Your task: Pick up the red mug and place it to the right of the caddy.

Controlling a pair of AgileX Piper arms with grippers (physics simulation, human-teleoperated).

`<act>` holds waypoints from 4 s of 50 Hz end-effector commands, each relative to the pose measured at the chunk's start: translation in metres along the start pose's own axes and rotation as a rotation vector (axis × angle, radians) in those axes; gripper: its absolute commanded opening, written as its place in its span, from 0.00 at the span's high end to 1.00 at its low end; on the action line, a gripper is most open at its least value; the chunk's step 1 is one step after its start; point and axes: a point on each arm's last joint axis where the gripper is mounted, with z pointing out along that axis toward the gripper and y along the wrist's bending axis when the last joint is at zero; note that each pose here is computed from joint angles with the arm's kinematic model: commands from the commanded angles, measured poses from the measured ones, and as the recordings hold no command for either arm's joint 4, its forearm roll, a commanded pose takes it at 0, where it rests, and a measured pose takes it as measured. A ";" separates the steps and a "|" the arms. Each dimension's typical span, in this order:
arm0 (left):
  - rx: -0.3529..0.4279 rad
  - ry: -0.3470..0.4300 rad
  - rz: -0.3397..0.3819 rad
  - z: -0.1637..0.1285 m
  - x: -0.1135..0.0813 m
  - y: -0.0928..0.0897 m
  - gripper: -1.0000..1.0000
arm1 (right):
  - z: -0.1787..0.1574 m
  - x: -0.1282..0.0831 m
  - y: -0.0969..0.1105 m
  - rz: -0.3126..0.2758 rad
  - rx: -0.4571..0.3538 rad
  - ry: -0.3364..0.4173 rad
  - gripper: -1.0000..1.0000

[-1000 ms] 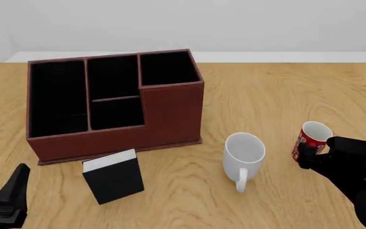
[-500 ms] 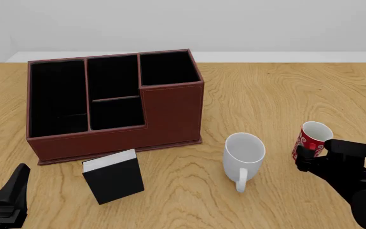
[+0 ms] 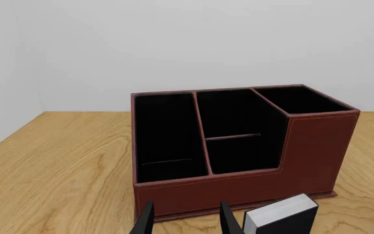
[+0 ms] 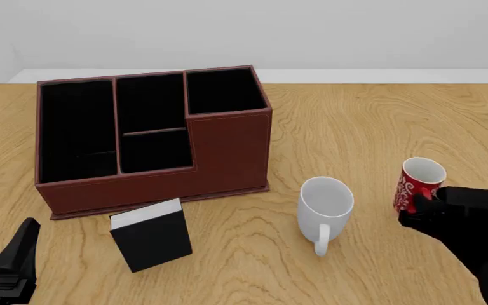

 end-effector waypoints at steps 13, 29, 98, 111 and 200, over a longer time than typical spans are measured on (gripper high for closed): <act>0.000 0.000 0.000 0.000 0.000 0.000 0.00 | -0.037 -0.053 0.007 -0.115 -0.024 -0.154 1.00; 0.000 0.000 0.000 0.000 0.000 0.000 0.00 | 0.000 -0.130 0.045 -0.176 -0.150 -0.238 1.00; 0.000 0.000 0.000 0.000 0.000 0.000 0.00 | 0.158 -0.141 0.175 -0.106 -0.363 0.035 1.00; 0.000 0.000 0.000 0.000 0.000 0.000 0.00 | 0.169 -0.126 0.178 -0.114 -0.361 0.071 1.00; 0.000 0.000 0.000 0.000 0.000 0.000 0.00 | 0.190 -0.075 0.178 -0.115 -0.347 0.176 1.00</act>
